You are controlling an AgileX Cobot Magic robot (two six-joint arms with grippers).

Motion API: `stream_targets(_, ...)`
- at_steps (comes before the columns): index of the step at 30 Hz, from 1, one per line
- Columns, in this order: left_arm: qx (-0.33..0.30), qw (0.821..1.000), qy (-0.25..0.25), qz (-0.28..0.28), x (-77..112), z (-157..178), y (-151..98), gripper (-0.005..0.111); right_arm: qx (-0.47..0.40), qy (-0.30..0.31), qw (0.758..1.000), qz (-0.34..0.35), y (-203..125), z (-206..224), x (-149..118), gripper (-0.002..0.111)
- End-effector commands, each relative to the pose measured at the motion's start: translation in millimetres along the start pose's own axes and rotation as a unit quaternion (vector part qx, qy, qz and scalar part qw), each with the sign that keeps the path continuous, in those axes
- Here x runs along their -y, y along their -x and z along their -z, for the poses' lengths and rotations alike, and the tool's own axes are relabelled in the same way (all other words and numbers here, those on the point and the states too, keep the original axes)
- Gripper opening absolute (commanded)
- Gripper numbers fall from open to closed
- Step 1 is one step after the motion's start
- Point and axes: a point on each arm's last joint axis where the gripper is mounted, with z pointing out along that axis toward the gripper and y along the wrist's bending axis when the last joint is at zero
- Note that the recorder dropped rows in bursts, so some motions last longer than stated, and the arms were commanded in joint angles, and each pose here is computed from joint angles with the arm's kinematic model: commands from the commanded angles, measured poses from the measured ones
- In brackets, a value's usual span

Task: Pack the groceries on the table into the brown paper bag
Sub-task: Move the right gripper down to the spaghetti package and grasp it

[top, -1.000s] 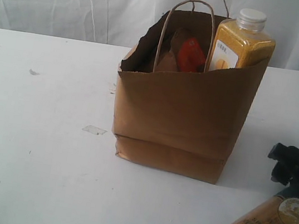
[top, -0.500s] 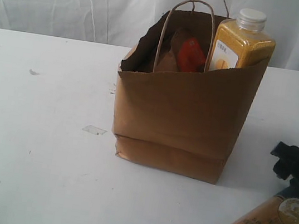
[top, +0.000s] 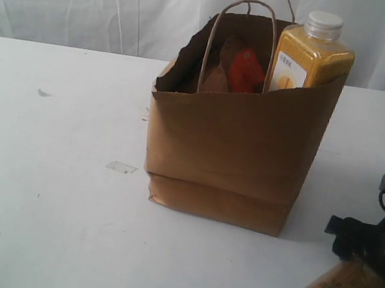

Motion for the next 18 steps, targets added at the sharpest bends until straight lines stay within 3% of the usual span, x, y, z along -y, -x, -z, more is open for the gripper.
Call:
stream_targets(1, -0.001, 1.0, 0.0, 0.005, 0.0, -0.2, -1.6, 0.0, 0.005, 0.012, 0.993, 0.121, 7.2, -5.7, -7.7, 0.063)
stream_targets(5, -0.001, 1.0, 0.0, 0.005, 0.0, -0.2, -1.6, 0.0, 0.018, 0.008, 0.971, 0.24, 20.4, -4.1, -14.9, 0.033)
stream_targets(11, -0.001, 1.0, 0.0, 0.005, 0.0, -0.2, -1.6, 0.0, 0.023, -0.025, 0.916, 0.4, 35.5, 1.8, -17.1, 0.018)
stream_targets(18, -0.001, 1.0, 0.0, 0.005, 0.0, -0.2, -1.6, 0.0, 0.03, -0.017, 0.939, 0.343, 38.4, 3.3, -19.9, 0.022)
